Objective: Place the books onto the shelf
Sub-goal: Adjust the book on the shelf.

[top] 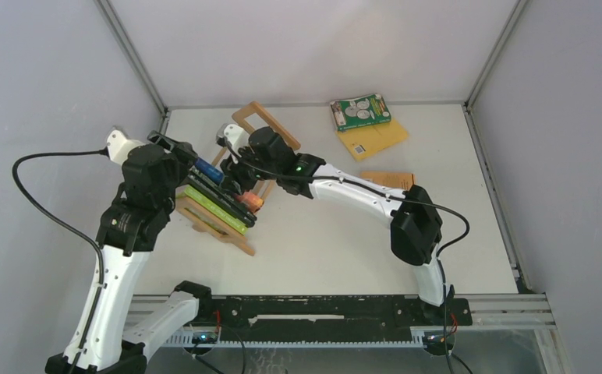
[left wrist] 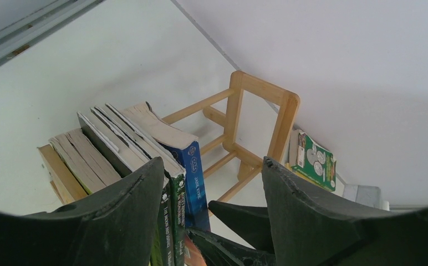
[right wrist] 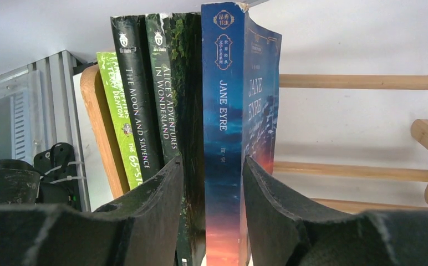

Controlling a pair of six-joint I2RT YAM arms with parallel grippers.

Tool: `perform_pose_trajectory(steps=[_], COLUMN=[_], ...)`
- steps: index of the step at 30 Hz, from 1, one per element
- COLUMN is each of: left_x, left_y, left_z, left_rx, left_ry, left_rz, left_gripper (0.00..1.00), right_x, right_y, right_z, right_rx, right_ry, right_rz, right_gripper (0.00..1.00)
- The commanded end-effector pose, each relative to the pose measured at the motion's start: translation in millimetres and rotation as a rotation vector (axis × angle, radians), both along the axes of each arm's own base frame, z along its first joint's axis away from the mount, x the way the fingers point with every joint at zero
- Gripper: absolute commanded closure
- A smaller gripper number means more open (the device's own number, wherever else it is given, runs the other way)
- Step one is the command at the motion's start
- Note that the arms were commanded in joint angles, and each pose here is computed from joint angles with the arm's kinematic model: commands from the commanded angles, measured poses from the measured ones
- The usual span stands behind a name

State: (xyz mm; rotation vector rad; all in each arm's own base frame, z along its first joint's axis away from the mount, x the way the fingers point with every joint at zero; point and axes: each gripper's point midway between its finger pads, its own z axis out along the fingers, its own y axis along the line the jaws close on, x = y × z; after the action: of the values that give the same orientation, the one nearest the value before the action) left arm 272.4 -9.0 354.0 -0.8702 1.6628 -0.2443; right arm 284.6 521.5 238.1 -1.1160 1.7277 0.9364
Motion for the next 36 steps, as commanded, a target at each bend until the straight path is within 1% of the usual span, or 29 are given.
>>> perform_pose_trajectory(steps=[1, 9, 23, 24, 25, 26, 27, 28, 32, 36], left_x=[-4.4, -5.5, -1.1, -0.8, -0.2, 0.4, 0.5, 0.4, 1.8, 4.2], left_y=[1.5, 2.6, 0.9, 0.7, 0.6, 0.5, 0.8, 1.0, 0.9, -0.1], left_z=[18.8, 19.7, 15.1, 15.1, 14.5, 13.3, 12.5, 12.4, 13.0, 12.9], left_rx=[-0.018, -0.016, -0.014, -0.015, -0.014, -0.013, -0.012, -0.012, -0.012, -0.012], left_ry=[-0.057, -0.062, -0.062, -0.064, -0.062, -0.059, -0.058, -0.058, -0.058, -0.054], left_rz=[0.006, 0.009, 0.006, 0.005, 0.005, 0.006, 0.008, 0.008, 0.01, 0.009], left_gripper=[0.3, 0.3, 0.3, 0.3, 0.3, 0.3, 0.3, 0.3, 0.3, 0.3], right_x=[3.8, 9.3, 20.4, 20.6, 21.3, 22.1, 22.7, 23.1, 26.7, 30.1], right_y=[6.0, 10.3, 17.3, 17.6, 17.6, 17.5, 17.2, 17.0, 12.8, 6.4], right_z=[14.6, 10.1, -14.5, -15.7, -16.2, -16.2, -15.5, -15.6, -7.8, 17.6], right_rx=[0.023, 0.013, -0.037, -0.04, -0.04, -0.039, -0.039, -0.04, -0.016, 0.062], right_ry=[-0.026, -0.03, -0.013, -0.014, -0.013, -0.015, -0.018, -0.02, -0.035, -0.069], right_rz=[0.014, 0.009, 0.018, 0.02, 0.02, 0.019, 0.017, 0.013, -0.001, -0.024], right_gripper=[0.49, 0.49, 0.5, 0.53, 0.61, 0.74, 0.91, 1.0, 1.0, 1.0])
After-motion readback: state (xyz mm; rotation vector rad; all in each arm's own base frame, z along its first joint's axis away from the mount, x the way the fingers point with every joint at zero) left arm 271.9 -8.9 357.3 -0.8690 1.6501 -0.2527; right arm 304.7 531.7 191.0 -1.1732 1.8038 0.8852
